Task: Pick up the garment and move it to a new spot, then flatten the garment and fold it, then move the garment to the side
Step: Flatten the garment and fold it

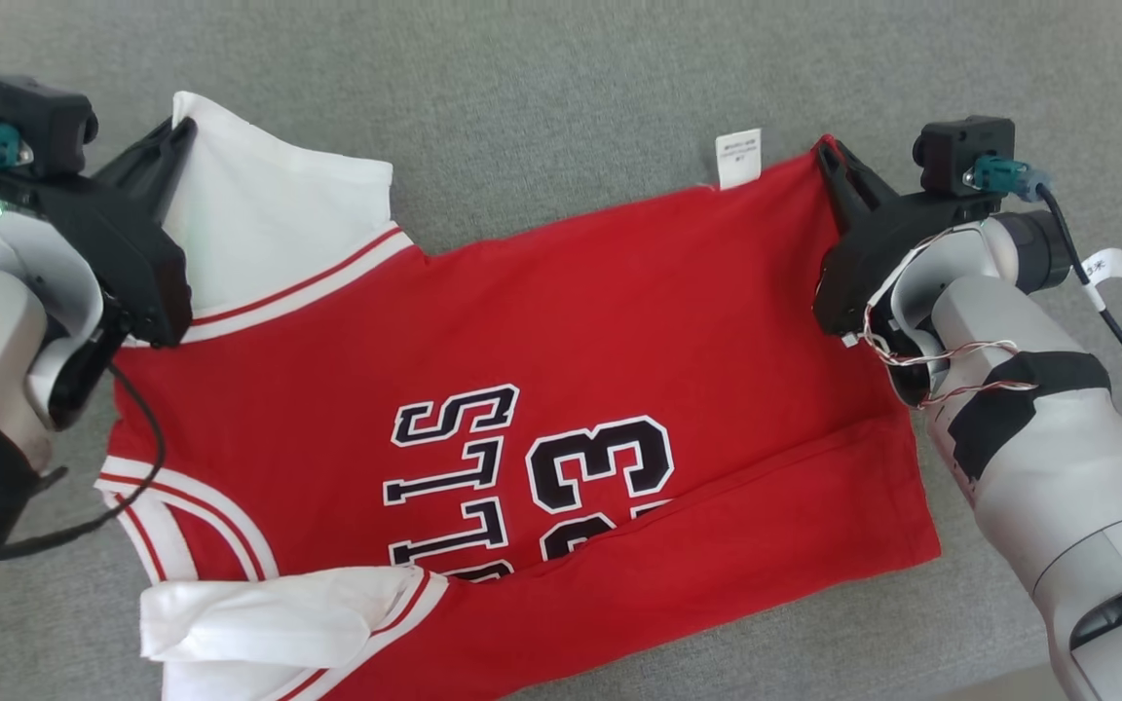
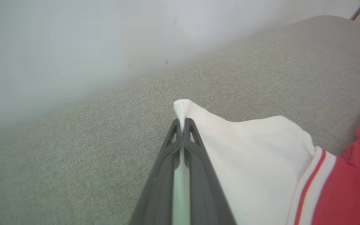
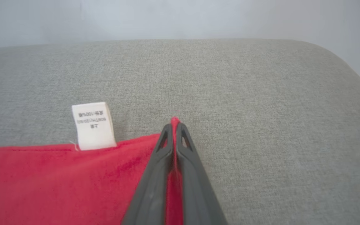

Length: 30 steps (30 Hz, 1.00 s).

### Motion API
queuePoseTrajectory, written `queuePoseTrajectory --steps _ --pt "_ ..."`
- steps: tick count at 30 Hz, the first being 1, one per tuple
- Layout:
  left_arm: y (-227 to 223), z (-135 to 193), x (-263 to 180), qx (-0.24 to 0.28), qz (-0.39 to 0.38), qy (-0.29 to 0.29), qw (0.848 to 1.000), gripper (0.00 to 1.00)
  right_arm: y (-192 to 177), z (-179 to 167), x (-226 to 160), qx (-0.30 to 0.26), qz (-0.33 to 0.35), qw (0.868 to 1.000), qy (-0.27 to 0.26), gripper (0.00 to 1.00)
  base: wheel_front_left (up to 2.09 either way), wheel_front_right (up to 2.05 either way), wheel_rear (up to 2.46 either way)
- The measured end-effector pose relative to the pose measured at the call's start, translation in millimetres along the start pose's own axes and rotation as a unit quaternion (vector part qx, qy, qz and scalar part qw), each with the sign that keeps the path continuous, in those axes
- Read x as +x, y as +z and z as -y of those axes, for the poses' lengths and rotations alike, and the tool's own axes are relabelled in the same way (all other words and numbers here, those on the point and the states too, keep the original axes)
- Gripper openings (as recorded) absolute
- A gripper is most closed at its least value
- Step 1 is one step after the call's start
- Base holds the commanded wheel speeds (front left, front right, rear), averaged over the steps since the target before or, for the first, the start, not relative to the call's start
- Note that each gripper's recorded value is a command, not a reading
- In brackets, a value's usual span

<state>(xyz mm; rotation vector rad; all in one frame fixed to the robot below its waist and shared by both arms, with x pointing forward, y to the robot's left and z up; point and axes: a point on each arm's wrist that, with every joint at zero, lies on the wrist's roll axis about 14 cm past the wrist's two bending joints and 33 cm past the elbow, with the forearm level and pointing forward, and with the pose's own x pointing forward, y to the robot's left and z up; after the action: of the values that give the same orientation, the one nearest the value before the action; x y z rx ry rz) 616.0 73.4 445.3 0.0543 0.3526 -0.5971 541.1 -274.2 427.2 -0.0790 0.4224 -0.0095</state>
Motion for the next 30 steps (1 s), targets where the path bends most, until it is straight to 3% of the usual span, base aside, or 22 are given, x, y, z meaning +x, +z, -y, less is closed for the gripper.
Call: queuePoseTrajectory --steps 16,30 --pt "31.1 32.2 -77.8 -0.027 0.118 0.009 0.993 0.00 7.0 -3.2 -57.7 0.039 0.088 0.995 0.024 0.00 0.00 0.00 0.00" --pt "-0.2 77.1 -172.5 -0.081 0.149 0.053 0.984 0.00 -12.2 -1.7 -102.0 0.096 0.118 0.988 0.032 0.00 0.00 0.00 0.00"
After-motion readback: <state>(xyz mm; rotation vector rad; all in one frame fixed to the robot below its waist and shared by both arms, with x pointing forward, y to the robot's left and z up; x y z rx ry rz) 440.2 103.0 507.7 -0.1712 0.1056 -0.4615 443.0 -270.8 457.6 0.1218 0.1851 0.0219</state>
